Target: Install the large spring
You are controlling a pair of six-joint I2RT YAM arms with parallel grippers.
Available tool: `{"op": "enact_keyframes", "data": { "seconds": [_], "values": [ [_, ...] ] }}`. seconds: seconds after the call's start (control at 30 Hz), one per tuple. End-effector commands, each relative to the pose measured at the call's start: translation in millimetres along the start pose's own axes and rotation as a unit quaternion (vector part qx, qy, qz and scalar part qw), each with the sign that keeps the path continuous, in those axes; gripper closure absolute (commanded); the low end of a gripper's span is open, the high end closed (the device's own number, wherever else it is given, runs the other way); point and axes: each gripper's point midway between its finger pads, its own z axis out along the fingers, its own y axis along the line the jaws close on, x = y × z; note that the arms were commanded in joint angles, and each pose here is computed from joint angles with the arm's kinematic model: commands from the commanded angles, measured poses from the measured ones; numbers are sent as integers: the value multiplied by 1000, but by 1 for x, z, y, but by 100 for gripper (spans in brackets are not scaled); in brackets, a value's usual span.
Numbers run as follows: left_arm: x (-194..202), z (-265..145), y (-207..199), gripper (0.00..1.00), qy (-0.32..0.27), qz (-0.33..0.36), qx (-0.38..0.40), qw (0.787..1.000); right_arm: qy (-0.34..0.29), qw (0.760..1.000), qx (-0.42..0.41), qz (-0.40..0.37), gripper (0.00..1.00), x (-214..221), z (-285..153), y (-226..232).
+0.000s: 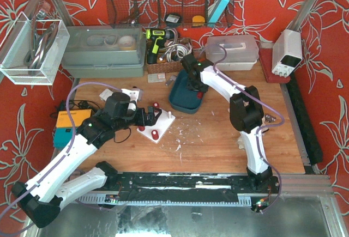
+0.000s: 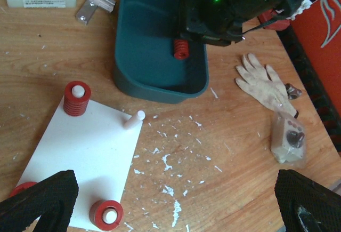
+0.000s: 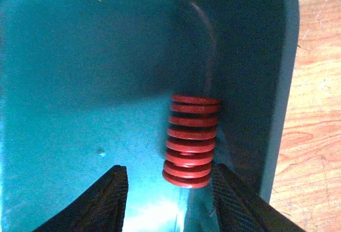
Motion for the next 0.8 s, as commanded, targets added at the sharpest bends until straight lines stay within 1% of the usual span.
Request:
{"op": "enact_keyframes", "data": {
  "seconds": [0.0,0.17,0.3,0.43,0.57,0.77],
  "values": [
    [-5,-6,-5,0,-11,13,10,1000,10,998,62,-6,52,9,4,-13],
    [-3,-6,0,0,-6,18,-1,1000,20,996,82,-8,51,12,20,-12],
    [-4,-6,1,0,-5,21,-7,1000,18,998,64,1,51,12,37,-1],
    [-6,-6,1,0,-3,25,-11,1000,16,998,61,1,51,9,45,4],
    [-6,-6,3,0,-4,26,-16,1000,15,998,58,-2,51,8,50,6],
    [-4,-5,3,0,0,22,-17,1000,19,998,59,21,52,9,65,6]
  ]
}}
